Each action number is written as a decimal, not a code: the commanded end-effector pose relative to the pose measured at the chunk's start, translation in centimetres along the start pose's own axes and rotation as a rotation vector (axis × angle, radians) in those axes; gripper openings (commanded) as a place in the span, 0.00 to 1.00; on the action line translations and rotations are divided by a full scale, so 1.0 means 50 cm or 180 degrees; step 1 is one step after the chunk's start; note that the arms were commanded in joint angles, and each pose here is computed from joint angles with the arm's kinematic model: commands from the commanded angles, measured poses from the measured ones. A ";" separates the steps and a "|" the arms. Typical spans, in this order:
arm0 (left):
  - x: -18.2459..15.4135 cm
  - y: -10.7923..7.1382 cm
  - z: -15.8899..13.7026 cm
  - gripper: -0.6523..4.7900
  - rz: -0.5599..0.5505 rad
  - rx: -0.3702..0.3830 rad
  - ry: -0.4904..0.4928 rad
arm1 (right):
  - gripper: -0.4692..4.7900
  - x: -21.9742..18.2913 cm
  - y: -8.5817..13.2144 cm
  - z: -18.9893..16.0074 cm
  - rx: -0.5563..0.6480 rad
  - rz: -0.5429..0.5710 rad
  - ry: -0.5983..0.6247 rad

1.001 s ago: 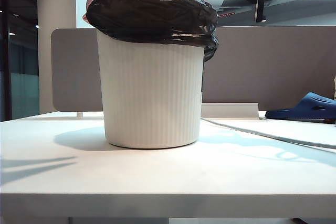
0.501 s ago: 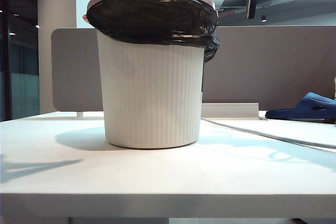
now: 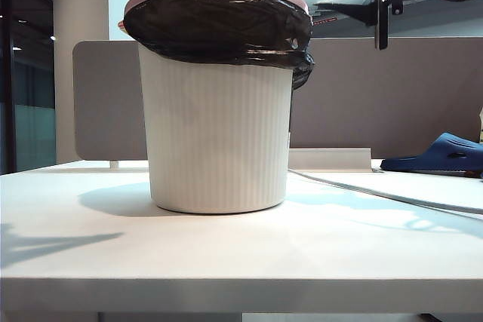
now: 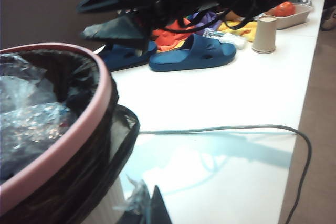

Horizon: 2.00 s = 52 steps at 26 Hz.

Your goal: Open the ring lid of the trash can, pull out the black garbage bag inside, and place it on the table.

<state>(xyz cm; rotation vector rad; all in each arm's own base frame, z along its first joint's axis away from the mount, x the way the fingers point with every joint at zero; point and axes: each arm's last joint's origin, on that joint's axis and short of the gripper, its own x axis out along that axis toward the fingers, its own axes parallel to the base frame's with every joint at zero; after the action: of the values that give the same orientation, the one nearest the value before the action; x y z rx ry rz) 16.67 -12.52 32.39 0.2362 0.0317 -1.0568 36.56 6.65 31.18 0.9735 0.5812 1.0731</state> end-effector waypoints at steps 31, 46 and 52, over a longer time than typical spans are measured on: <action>-0.001 0.002 0.006 0.11 0.0076 0.0030 -0.0033 | 0.44 0.007 -0.013 -0.013 -0.0074 -0.0207 0.0090; -0.001 0.002 0.003 0.11 0.0068 0.0006 0.0010 | 0.44 0.020 -0.005 -0.020 -0.0139 -0.0095 0.0191; -0.001 0.001 0.001 0.11 0.0058 -0.0014 0.0048 | 0.44 0.020 -0.002 -0.018 -0.0168 -0.0064 0.0183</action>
<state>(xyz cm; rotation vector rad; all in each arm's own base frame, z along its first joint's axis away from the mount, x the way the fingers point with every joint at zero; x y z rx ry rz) 16.71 -12.48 32.19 0.2405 0.0552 -1.0381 36.38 7.83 30.22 0.9064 0.6264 1.0742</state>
